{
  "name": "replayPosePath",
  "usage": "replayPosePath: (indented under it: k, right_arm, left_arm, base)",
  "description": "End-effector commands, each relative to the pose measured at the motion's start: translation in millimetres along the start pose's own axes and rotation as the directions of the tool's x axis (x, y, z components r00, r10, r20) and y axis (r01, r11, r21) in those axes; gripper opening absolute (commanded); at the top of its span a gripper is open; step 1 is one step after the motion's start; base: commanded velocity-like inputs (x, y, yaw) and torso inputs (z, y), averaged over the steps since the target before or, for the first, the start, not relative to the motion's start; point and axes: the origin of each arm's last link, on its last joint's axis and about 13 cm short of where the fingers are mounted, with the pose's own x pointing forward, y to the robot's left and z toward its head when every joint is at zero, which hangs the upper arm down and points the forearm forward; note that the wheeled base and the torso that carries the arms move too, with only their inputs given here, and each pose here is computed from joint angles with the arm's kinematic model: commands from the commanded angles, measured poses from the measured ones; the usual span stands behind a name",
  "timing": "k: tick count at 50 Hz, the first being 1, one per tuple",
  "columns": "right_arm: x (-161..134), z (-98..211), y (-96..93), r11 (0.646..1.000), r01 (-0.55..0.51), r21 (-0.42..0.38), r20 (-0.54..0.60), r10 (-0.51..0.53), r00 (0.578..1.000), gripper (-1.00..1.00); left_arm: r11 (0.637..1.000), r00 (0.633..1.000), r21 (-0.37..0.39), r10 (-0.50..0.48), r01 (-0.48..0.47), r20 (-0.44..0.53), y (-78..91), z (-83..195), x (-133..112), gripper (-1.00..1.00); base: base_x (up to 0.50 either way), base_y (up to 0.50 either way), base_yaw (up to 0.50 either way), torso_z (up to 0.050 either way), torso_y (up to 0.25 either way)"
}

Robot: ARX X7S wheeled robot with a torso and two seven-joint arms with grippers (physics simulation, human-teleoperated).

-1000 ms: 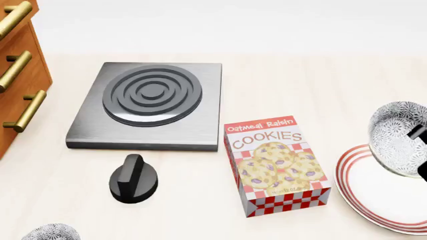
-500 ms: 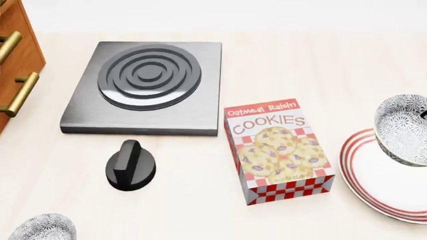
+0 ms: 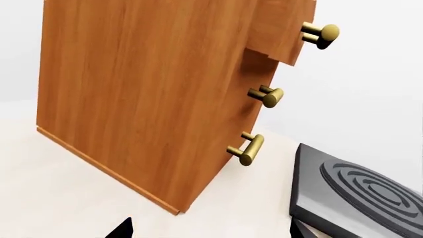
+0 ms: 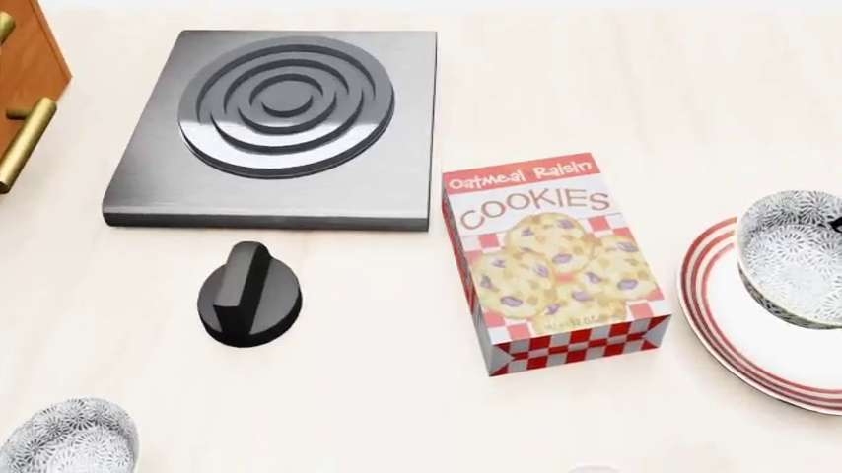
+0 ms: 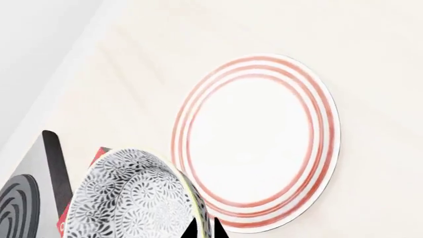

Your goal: Pick the akita bowl from table center and place it on the plate.

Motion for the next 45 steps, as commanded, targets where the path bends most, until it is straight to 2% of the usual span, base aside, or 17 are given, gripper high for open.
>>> replayPosePath:
  k: [1, 35, 45]
  right_arm:
    - [-1, 4, 0.6, 1.000, -0.019, 0.022, 0.009, 0.019, 1.000, -1.00]
    - [29, 11, -8.4, 0.993, 0.012, 0.115, 0.005, -0.013, 1.000, -1.00]
    - [40, 9, -10.7, 0.992, 0.038, 0.118, -0.003, -0.038, 0.999, -1.00]
  left_arm:
    - [1.000, 1.000, -0.015, 0.006, -0.006, -0.005, -0.1, 1, 1, 1.00]
    - [1.000, 1.000, -0.020, 0.014, -0.014, 0.001, 1.3, 3, 0, 1.00]
    - [1.000, 1.000, -0.020, 0.014, -0.014, 0.007, 1.8, 4, -1, 1.00]
  base:
    - [0.00, 0.00, 0.00, 0.000, 0.000]
    - [0.00, 0.00, 0.00, 0.000, 0.000]
    - [0.00, 0.00, 0.00, 0.000, 0.000]
